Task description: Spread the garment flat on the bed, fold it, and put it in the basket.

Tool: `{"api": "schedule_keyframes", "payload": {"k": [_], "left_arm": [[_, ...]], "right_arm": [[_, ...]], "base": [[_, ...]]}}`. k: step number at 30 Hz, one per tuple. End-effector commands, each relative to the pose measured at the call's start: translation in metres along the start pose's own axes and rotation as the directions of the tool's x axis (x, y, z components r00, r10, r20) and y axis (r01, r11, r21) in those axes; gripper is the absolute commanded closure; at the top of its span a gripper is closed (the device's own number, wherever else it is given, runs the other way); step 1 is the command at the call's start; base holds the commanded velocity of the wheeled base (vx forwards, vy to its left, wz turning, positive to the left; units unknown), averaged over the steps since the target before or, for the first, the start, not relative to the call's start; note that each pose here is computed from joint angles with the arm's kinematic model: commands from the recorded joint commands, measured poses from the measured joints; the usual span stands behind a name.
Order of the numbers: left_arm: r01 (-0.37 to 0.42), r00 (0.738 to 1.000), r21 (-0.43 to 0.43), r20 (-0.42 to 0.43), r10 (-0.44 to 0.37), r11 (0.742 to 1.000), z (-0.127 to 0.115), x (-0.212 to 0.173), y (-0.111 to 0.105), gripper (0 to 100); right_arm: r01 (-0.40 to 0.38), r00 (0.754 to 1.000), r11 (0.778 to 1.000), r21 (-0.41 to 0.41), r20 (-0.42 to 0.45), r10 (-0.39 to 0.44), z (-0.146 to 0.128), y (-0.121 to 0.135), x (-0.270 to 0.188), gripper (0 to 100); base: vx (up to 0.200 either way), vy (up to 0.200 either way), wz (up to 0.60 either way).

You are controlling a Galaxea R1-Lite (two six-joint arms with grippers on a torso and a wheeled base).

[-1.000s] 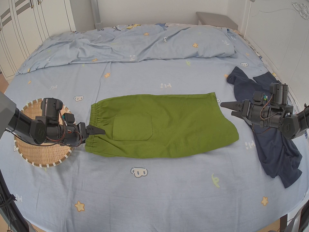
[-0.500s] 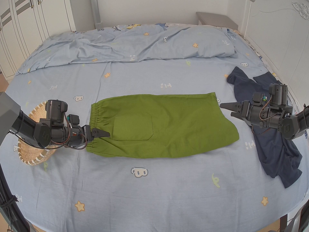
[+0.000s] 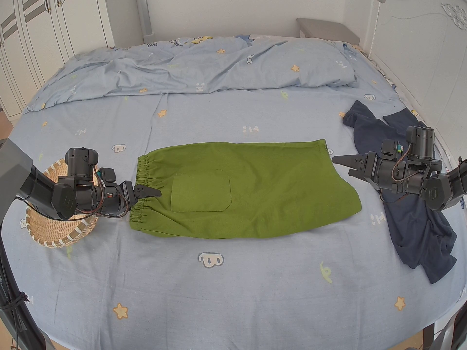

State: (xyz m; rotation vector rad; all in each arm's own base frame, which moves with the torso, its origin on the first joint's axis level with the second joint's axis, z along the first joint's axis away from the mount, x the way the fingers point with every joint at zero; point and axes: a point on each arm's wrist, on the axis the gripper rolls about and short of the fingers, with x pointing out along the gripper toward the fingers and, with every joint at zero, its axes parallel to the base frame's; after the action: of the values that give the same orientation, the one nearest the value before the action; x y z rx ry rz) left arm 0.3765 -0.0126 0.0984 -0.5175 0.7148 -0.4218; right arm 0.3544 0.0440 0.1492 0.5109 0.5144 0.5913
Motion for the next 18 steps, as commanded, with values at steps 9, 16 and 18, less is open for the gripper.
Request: {"api": "schedule_keyframes", "payload": {"k": [9,16,18], "left_arm": [[0.002,1.0,-0.039,-0.015,-0.002,0.999,-0.002,0.018,0.009,0],[0.111,0.994,-0.136,0.025,-0.108,0.985,0.004,0.018,0.005,0],[0.134,0.991,-0.145,0.022,-0.133,0.98,0.005,0.016,0.006,100]], "right_arm": [[0.0,1.0,1.0,0.001,-0.003,0.0,-0.001,0.0,0.0,0],[0.0,1.0,1.0,0.0,0.0,0.0,0.0,-0.001,0.0,0],[0.0,1.0,1.0,0.0,0.0,0.0,0.0,-0.001,0.0,0]], "base": [[0.0,0.0,0.0],[0.0,0.0,0.0],[0.0,0.0,0.0]]}}
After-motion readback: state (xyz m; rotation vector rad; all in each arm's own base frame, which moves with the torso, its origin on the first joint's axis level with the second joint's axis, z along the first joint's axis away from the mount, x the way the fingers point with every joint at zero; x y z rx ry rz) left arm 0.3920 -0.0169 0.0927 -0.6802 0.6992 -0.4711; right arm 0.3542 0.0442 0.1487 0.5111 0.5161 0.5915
